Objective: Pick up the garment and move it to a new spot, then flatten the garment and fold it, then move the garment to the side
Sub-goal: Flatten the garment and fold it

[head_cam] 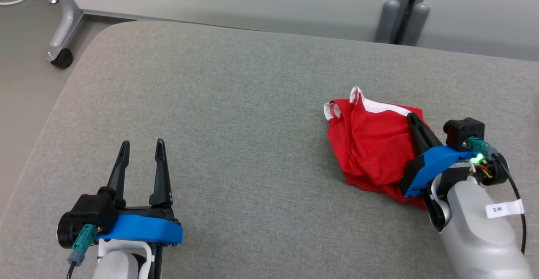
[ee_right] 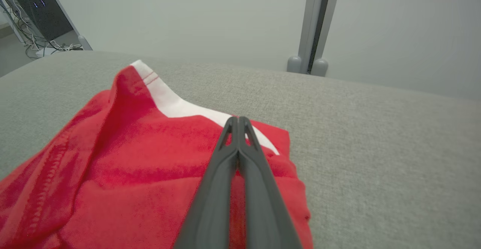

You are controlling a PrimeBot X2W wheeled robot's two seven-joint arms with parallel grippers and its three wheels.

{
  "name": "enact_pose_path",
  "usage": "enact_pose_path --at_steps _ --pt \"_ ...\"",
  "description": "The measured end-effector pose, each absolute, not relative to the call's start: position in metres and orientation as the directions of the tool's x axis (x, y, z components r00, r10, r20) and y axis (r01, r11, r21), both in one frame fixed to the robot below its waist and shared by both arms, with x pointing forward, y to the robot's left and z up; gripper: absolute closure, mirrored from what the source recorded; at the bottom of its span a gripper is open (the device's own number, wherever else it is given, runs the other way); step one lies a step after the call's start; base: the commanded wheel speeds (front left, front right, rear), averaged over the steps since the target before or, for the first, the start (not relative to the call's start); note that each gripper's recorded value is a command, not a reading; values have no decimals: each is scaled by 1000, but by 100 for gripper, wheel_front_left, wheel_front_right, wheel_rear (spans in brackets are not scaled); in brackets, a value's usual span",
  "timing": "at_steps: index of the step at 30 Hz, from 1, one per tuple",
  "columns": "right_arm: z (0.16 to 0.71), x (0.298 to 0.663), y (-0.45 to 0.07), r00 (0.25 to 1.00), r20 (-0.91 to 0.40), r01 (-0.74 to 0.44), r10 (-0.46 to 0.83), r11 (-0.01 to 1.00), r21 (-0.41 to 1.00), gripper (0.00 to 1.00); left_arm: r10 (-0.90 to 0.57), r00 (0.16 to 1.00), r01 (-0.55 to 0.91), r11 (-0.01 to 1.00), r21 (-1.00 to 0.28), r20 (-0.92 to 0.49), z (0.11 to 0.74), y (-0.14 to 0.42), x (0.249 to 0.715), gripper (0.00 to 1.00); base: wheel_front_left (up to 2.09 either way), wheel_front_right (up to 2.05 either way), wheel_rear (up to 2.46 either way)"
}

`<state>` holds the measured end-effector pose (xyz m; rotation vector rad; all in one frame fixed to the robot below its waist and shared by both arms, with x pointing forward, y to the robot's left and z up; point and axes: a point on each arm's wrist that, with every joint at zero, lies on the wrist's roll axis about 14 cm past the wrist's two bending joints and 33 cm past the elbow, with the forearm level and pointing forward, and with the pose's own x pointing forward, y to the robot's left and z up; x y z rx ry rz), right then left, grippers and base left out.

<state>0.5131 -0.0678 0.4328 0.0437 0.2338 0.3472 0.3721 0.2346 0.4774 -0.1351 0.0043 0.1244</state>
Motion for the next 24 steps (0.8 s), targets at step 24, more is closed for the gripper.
enact_pose_path --at_steps 24 --pt "422 462 58 737 -187 -608 649 758 237 100 168 985 -170 975 -143 -30 474 246 368 0 0 0 0"
